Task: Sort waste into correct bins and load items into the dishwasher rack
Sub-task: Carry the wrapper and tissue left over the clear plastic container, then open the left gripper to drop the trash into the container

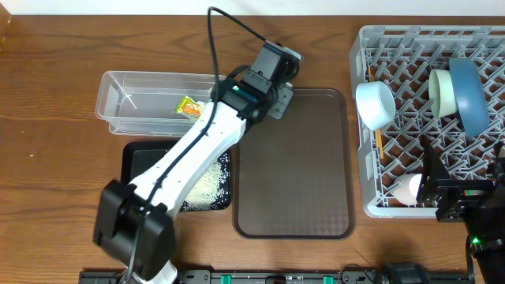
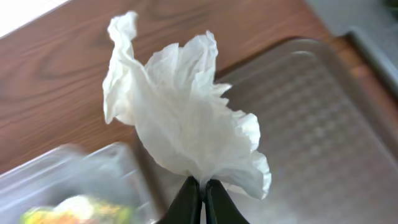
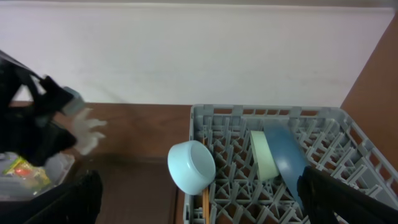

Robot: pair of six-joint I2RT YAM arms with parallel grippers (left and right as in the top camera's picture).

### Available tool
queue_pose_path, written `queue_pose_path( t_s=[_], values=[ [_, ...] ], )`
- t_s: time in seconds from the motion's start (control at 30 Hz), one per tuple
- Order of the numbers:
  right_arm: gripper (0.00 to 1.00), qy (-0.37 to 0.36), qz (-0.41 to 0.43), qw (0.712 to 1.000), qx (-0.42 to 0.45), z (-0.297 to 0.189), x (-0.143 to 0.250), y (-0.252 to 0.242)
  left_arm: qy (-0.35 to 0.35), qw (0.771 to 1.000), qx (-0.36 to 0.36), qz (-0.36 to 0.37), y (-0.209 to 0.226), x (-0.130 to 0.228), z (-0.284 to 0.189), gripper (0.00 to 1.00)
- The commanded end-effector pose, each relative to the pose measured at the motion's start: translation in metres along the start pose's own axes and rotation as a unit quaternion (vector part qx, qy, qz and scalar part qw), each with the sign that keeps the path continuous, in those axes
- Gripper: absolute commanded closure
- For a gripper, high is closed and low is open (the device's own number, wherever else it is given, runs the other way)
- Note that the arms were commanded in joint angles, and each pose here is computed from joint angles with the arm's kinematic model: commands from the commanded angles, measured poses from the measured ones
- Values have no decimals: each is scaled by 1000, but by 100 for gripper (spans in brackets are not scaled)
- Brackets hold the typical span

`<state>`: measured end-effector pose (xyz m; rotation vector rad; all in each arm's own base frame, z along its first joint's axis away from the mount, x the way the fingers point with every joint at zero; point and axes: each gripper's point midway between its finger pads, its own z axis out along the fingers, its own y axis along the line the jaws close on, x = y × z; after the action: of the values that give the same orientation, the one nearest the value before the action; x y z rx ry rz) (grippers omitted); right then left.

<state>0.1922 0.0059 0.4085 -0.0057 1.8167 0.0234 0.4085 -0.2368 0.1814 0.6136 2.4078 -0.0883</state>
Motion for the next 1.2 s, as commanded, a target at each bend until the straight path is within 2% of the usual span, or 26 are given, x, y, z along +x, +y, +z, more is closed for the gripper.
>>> queue_pose_path(
  t_s=[0.0,0.17,0.2,0.27,0.4,0.43,0.47,0.57,0.8,0.9,1.07,1.17],
  values=[
    [1,-1,-3,1000,2,0,-1,-1,-8,994,-101,-31,57,-1,-30,94],
    [1,-1,-3,1000,2,0,-1,-1,41,983,-145,-105,112,30,-39,94],
    [1,-1,-3,1000,2,0,-1,-1,51,980,-152,-119,122,37,-37,87],
    [1,-1,-3,1000,2,0,-1,-1,66,976,-159,-136,137,46,-33,58],
    [1,-1,-3,1000,2,0,-1,-1,74,975,-149,-148,142,52,-41,43],
    [1,-1,-3,1000,2,0,-1,-1,69,975,-149,-149,142,51,-48,39],
    [1,-1,-3,1000,2,0,-1,-1,61,976,-149,-148,141,49,-56,31],
    [1,-1,-3,1000,2,0,-1,-1,35,977,-145,-151,134,44,-91,20],
    [1,-1,-3,1000,2,0,-1,-1,-13,983,-122,-137,106,54,-178,13],
    [1,-1,-3,1000,2,0,-1,-1,-45,983,-117,-135,102,53,-204,13],
    [1,-1,-3,1000,2,0,-1,-1,-53,982,-114,-138,101,76,-239,12],
    [1,-1,-3,1000,2,0,-1,-1,-68,976,-137,-152,109,85,-256,12]
  ],
)
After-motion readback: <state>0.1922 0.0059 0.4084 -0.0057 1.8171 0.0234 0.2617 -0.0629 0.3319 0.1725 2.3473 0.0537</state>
